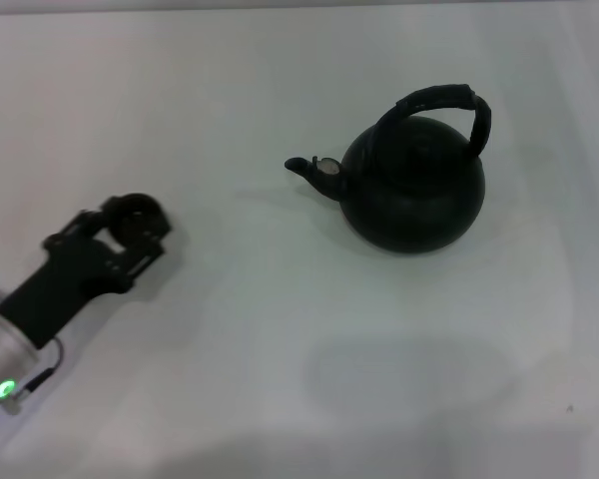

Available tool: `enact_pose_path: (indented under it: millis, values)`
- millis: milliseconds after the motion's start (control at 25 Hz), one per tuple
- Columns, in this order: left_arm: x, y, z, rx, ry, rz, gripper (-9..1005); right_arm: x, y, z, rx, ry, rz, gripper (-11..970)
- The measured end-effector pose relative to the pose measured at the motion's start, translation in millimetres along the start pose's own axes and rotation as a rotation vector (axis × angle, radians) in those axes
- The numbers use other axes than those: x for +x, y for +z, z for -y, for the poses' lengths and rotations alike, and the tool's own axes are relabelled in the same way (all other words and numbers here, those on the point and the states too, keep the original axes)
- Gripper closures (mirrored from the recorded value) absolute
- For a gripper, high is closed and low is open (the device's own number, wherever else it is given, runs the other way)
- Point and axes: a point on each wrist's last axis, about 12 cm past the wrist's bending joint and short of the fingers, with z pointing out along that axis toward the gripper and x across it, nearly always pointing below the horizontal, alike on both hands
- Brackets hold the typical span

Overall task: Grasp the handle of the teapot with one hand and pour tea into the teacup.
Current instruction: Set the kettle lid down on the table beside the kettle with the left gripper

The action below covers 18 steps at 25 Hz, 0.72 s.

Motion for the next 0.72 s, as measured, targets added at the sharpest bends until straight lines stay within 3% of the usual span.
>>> enact_pose_path:
  millis: [80, 320, 720]
  values:
    - [-2.3, 19.6, 11.4, 0.087, 0.012, -0.027, 292, -0.3, 0.4, -0.3, -0.001, 0.000, 0.001, 235]
    - [-0.6, 36.1, 23.0, 0.151, 0.014, -0.074, 292, -2.1, 2.1, -1.4, -0.005, 0.001, 0.008, 235]
    - [10.2, 25.5, 22.6, 0.122, -0.002, -0.116, 292, -3.4, 3.7, -2.4, -0.008, -0.002, 0.012, 235]
